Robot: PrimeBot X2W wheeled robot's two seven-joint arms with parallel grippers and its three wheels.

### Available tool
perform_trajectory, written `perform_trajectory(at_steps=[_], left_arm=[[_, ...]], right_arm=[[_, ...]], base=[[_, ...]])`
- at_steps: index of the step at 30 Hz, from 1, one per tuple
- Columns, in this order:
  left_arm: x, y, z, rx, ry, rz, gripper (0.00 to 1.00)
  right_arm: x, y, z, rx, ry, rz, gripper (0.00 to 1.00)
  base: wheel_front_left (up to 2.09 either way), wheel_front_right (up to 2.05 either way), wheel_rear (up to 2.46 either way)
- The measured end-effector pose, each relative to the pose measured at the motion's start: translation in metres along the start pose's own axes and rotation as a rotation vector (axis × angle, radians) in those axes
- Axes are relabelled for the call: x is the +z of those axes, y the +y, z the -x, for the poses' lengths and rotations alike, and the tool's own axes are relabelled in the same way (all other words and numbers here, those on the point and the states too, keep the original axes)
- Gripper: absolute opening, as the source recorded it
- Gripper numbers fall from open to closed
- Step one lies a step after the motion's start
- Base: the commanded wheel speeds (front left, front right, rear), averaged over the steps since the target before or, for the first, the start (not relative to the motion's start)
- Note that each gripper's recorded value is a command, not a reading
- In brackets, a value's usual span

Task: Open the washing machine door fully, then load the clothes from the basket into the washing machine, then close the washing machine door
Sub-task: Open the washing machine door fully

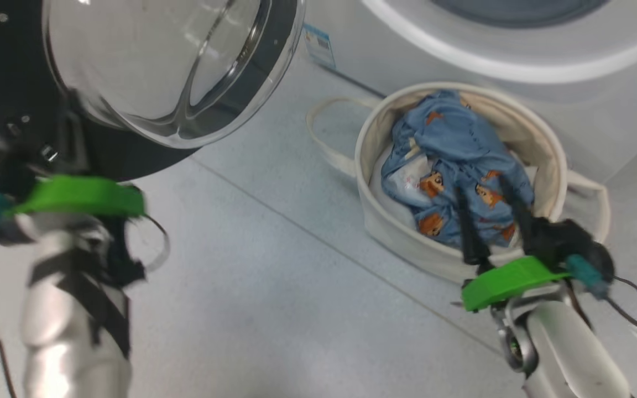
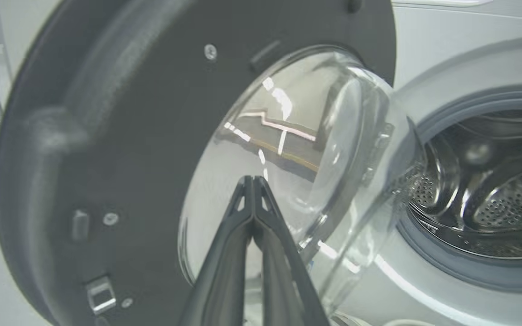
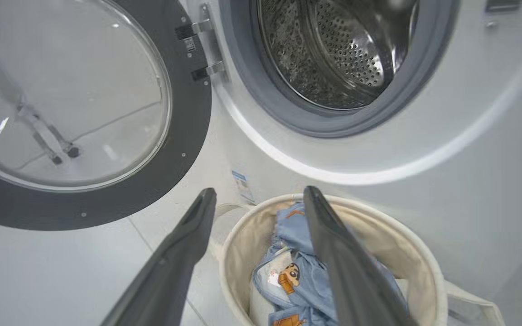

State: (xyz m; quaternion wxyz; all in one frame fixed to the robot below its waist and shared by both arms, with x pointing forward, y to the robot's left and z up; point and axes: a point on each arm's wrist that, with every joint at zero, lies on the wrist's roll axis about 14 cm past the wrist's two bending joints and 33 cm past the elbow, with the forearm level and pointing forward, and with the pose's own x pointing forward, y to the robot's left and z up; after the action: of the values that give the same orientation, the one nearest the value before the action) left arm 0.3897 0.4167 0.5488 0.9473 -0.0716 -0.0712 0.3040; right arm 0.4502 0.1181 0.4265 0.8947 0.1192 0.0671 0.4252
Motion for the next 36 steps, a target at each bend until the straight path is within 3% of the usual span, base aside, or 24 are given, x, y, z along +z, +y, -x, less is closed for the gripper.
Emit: perform_trajectory(at_steps=[9, 17, 26, 31, 33, 34, 35, 36], left_arm=[[-0.060, -0.078, 0.095, -0.302, 0.174, 0.092, 0.00], [-0.091, -0.138, 0.127, -0.498, 0.256, 0.062, 0.00], [-0.087, -0.184, 0.143, -0.632, 0.237, 0.094, 0.00], [-0.087, -0.184, 0.156, -0.646, 0.240, 0.113, 0.00], [-0.085, -0.185, 0.160, -0.656, 0.237, 0.115, 0.04], [-0.083, -0.187, 0.162, -0.665, 0.231, 0.116, 0.09], [-0.082, -0.188, 0.164, -0.672, 0.226, 0.113, 0.23], [-0.081, -0.189, 0.164, -0.677, 0.224, 0.114, 0.82]], right_arm=[[0.079, -0.016, 0.053, -0.179, -0.198, 0.035, 1.00], [0.137, -0.043, 0.117, -0.336, -0.361, 0.090, 1.00], [0.130, -0.061, 0.185, -0.504, -0.339, 0.119, 1.00], [0.117, -0.060, 0.206, -0.550, -0.299, 0.126, 1.00], [0.105, -0.063, 0.212, -0.572, -0.266, 0.117, 1.00], [0.100, -0.063, 0.214, -0.578, -0.249, 0.119, 1.00], [0.098, -0.064, 0.215, -0.581, -0.241, 0.120, 1.00], [0.097, -0.064, 0.215, -0.583, -0.238, 0.120, 1.00]], base=[[0.00, 0.00, 0.00], [0.00, 0.00, 0.00], [0.00, 0.00, 0.00], [0.00, 0.00, 0.00], [0.00, 0.00, 0.00], [0.00, 0.00, 0.00], [0.00, 0.00, 0.00], [0.00, 0.00, 0.00]])
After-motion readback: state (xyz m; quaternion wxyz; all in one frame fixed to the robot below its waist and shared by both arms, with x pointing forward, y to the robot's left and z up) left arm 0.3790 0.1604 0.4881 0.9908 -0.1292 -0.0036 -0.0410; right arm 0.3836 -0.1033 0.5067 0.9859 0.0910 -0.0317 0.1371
